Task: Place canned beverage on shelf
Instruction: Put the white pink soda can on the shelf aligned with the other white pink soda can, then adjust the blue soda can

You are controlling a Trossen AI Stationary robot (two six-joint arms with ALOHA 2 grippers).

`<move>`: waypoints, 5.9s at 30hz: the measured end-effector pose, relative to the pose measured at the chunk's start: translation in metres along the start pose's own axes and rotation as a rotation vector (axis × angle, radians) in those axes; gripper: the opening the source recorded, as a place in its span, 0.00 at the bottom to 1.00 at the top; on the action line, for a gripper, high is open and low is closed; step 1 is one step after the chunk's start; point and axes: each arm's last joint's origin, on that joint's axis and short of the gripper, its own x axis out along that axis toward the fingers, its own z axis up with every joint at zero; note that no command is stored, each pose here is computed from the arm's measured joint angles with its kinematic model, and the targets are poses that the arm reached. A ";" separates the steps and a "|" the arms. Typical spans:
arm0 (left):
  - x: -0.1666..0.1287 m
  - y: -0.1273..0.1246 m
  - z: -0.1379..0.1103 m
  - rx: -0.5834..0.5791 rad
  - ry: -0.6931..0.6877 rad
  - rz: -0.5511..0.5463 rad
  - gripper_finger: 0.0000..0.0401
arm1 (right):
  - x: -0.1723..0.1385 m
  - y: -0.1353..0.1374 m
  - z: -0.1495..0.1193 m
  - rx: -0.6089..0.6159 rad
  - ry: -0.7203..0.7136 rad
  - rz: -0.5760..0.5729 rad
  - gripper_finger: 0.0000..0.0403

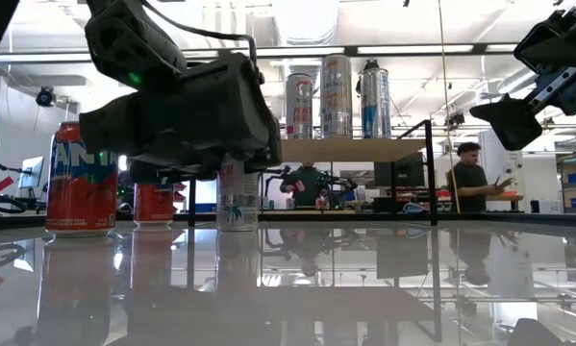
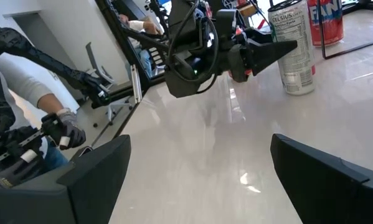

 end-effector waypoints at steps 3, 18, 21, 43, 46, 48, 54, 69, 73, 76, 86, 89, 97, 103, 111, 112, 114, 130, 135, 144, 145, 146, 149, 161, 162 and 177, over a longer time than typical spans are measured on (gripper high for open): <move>0.000 0.000 0.000 0.004 0.005 0.000 0.68 | 0.000 0.000 0.000 0.000 0.000 0.000 0.92; 0.001 -0.001 0.000 0.048 0.023 0.001 0.81 | 0.000 0.000 0.000 0.000 0.000 0.000 0.92; 0.004 -0.001 0.000 0.043 0.021 0.008 0.91 | 0.000 0.000 0.000 0.000 0.000 0.000 0.92; 0.029 0.001 0.000 0.030 0.064 0.075 0.65 | 0.000 0.000 0.000 0.000 0.000 0.000 0.92; 0.029 0.001 0.000 0.032 0.063 0.075 0.56 | 0.000 0.000 0.000 0.000 0.000 0.000 0.92; 0.026 0.000 0.001 0.032 0.059 0.067 0.56 | 0.000 0.000 0.000 0.000 0.000 0.001 0.92; 0.017 -0.021 0.021 0.138 0.017 0.039 0.56 | 0.000 0.000 0.000 0.000 0.000 0.000 0.92; 0.040 -0.100 0.122 0.135 0.029 0.066 0.59 | 0.000 0.000 0.000 0.000 0.000 0.000 0.92; 0.056 -0.107 0.141 0.070 0.030 0.093 0.59 | 0.000 0.000 0.000 0.000 0.000 0.000 0.92; 0.070 -0.108 0.150 0.048 0.034 0.115 0.59 | 0.000 0.000 0.000 0.000 0.000 0.000 0.92; 0.104 -0.101 0.158 0.023 0.024 0.192 0.60 | 0.000 0.000 0.000 0.000 0.000 0.000 0.92; 0.109 -0.099 0.158 0.012 0.024 0.201 0.60 | 0.000 0.000 0.000 0.000 0.000 0.000 0.92; 0.133 -0.092 0.158 -0.050 0.052 0.226 0.60 | 0.000 0.000 0.000 0.000 0.000 0.001 0.92; 0.146 -0.087 0.158 -0.075 0.074 0.238 0.60 | 0.000 0.000 0.000 0.000 0.000 0.000 0.92; 0.157 -0.083 0.158 -0.071 0.091 0.248 0.60 | 0.000 0.000 0.000 0.000 0.000 0.000 0.92; 0.159 -0.082 0.158 -0.073 0.097 0.247 0.60 | 0.000 0.000 0.000 0.000 0.000 0.000 0.92; 0.162 -0.081 0.158 -0.077 0.106 0.248 0.60 | 0.000 0.000 0.000 0.000 0.000 0.000 0.92; 0.169 -0.079 0.156 -0.033 0.144 0.237 0.66 | 0.000 0.000 0.000 0.000 0.000 0.000 0.92; 0.169 -0.078 0.155 -0.029 0.151 0.233 0.66 | 0.000 0.000 0.000 0.000 0.000 0.000 0.92; 0.167 -0.080 0.155 -0.024 0.144 0.233 0.77 | 0.000 0.000 0.000 0.000 0.000 0.000 0.92; 0.166 -0.080 0.155 -0.023 0.144 0.231 0.80 | 0.000 0.000 0.000 0.000 0.000 0.000 0.92; 0.166 -0.080 0.154 -0.023 0.144 0.230 0.84 | 0.000 0.000 0.000 0.000 0.000 0.001 0.92; 0.162 -0.082 0.154 -0.021 0.143 0.223 0.95 | 0.000 0.000 0.000 0.000 0.000 0.000 0.92; 0.090 -0.094 0.168 0.084 0.122 0.113 0.99 | 0.000 0.000 0.000 0.000 0.000 0.000 0.92; 0.079 -0.094 0.171 0.106 0.128 0.090 0.99 | 0.000 0.000 0.000 0.000 0.000 0.000 0.92; 0.016 -0.083 0.208 0.136 0.197 -0.088 0.99 | 0.000 0.000 0.000 0.000 0.000 0.001 0.92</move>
